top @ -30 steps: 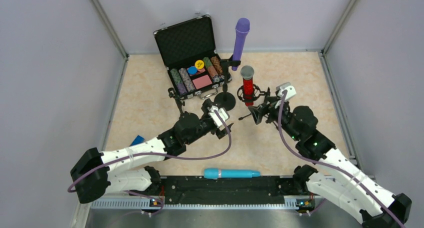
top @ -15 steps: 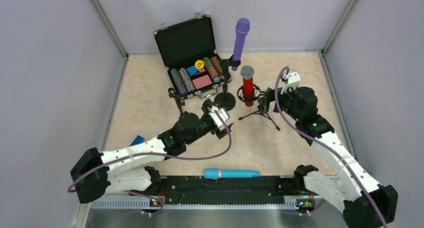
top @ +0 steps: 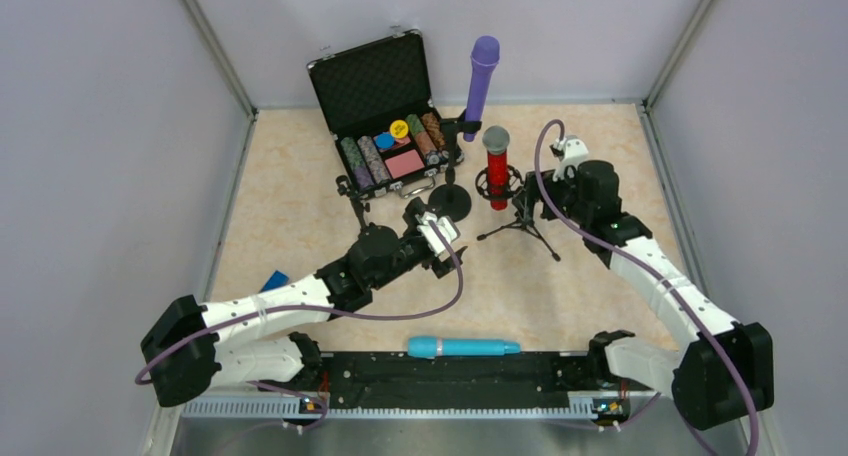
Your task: Attach the microphones to the stand
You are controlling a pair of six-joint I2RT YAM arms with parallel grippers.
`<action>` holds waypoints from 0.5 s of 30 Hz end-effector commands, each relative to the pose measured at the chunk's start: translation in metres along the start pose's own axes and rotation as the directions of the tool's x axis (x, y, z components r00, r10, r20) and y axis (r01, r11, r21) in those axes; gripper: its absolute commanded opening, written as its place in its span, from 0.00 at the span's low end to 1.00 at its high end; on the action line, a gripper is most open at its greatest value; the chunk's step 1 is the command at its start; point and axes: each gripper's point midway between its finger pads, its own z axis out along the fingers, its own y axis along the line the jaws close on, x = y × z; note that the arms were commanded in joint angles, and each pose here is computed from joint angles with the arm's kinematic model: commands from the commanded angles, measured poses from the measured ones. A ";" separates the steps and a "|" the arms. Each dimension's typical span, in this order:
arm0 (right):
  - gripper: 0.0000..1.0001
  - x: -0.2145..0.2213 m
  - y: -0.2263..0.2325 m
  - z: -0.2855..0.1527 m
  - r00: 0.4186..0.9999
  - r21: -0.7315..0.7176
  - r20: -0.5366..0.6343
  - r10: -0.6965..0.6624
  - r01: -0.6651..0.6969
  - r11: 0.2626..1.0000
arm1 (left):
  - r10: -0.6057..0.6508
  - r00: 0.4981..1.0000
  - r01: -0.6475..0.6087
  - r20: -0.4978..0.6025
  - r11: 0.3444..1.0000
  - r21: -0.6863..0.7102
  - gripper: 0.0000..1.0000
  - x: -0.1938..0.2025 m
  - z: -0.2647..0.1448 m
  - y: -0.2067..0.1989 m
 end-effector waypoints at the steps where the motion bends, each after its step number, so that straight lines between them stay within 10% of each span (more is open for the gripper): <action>1: 0.84 -0.042 0.005 0.002 0.991 -0.019 0.131 -0.020 0.023 1.000 | 0.010 0.997 -0.009 0.081 1.000 -0.020 0.99 -0.031 0.002 0.008; 15: 0.64 -0.046 -0.003 0.024 0.990 0.004 0.136 -0.039 0.039 0.999 | 0.011 0.997 -0.010 0.073 1.000 -0.016 0.99 -0.029 0.003 0.007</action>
